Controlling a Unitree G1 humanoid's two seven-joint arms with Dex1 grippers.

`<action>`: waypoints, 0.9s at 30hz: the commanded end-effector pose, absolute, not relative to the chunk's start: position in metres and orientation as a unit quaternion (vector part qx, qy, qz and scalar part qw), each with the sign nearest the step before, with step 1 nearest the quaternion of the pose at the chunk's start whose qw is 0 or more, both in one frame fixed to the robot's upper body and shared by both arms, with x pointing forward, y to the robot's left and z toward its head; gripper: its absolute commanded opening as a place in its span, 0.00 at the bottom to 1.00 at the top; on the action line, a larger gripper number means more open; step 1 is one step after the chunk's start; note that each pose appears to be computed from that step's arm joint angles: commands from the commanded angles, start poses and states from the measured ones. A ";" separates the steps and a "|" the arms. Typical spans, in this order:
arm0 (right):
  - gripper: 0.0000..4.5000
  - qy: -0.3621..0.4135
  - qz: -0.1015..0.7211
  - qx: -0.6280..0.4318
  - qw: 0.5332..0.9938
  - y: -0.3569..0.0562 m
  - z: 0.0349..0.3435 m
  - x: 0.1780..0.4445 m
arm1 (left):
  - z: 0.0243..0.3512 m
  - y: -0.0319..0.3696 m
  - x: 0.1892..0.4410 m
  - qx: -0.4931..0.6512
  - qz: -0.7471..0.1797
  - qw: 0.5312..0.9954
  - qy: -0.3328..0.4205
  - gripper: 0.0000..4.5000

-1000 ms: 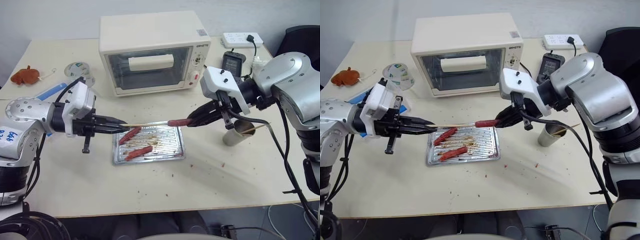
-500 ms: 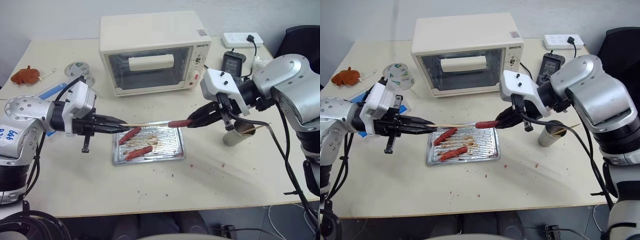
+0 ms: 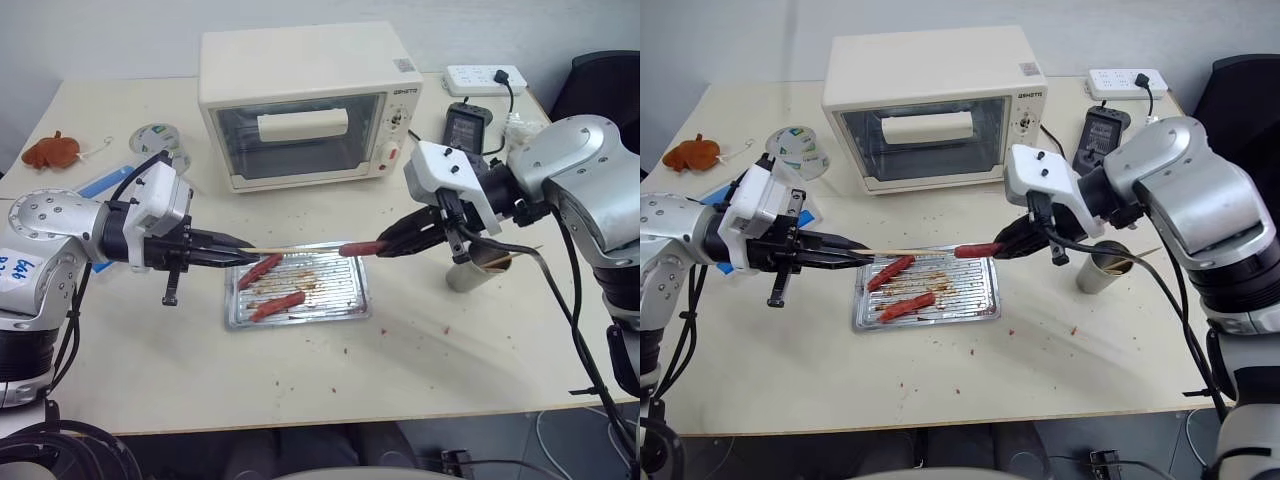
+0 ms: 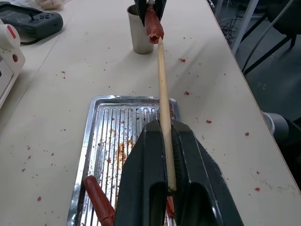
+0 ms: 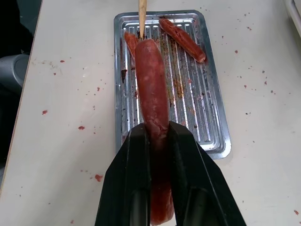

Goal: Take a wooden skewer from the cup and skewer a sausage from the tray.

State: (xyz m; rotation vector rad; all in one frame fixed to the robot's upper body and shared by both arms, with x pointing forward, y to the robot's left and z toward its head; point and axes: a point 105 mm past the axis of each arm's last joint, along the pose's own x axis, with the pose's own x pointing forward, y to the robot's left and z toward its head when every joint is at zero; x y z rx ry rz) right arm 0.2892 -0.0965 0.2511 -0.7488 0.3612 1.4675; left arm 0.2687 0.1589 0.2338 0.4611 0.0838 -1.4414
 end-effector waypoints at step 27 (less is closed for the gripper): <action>0.09 0.131 0.642 -0.345 0.672 -0.098 0.267 0.286 | 0.246 0.165 0.272 0.236 -0.643 0.728 0.016 0.00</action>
